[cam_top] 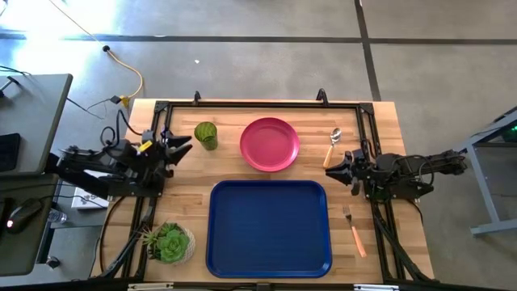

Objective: Pick and place plate/cup/fork/spoon on tray
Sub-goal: Put the green cup on the blue serving tray

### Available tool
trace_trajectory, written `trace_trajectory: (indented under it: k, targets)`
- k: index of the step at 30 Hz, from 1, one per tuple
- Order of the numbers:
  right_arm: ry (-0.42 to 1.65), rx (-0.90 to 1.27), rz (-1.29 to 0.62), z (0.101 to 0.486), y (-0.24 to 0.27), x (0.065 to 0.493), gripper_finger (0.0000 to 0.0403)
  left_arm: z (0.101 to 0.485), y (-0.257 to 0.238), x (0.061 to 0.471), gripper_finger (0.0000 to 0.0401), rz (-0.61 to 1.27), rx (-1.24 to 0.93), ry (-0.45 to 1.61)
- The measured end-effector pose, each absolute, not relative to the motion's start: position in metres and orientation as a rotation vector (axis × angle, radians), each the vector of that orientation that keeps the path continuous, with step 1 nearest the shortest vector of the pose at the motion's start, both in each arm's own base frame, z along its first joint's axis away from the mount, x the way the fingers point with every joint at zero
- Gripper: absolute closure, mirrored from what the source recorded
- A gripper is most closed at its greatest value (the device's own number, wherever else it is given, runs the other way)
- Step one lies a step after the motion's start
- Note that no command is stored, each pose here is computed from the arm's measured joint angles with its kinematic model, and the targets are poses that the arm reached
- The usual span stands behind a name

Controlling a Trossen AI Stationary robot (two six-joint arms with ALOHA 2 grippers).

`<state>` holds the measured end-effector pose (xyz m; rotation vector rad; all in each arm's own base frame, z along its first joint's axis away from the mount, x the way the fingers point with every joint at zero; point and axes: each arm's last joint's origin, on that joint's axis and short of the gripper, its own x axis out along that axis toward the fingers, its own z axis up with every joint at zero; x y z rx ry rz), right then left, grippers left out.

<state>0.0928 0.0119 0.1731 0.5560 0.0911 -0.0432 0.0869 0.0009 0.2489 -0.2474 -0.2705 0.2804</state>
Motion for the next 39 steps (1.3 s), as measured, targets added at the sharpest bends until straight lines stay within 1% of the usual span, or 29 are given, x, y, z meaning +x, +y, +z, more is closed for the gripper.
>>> trace_trajectory:
  k: [5, 10, 16, 22, 27, 34, 39]
  targets:
    - [0.044, 0.571, -0.047, 0.177, 0.011, 0.093, 0.0336, 0.260, 0.002, 0.098, 0.0240, 0.317, -0.214, -0.161]
    - [-0.058, 0.666, -0.085, 0.185, 0.010, 0.093, 0.0336, 0.273, 0.003, 0.111, 0.0240, 0.342, -0.148, -0.023]
    - [-0.087, 0.727, -0.124, 0.186, 0.008, 0.093, 0.0336, 0.294, 0.008, 0.121, 0.0240, 0.402, -0.080, 0.133]
    - [-0.098, 0.727, -0.120, 0.188, 0.008, 0.093, 0.0336, 0.310, 0.016, 0.125, 0.0240, 0.469, -0.039, 0.272]
    - [-0.132, 0.726, -0.108, 0.191, 0.008, 0.093, 0.0336, 0.323, 0.024, 0.126, 0.0240, 0.529, -0.034, 0.345]
    - [-0.228, 0.673, -0.116, 0.200, 0.007, 0.091, 0.0336, 0.336, 0.035, 0.133, 0.0240, 0.505, 0.004, 0.452]
    - [-0.265, 0.663, -0.140, 0.203, 0.006, 0.090, 0.0336, 0.336, 0.045, 0.141, 0.0240, 0.508, 0.042, 0.551]
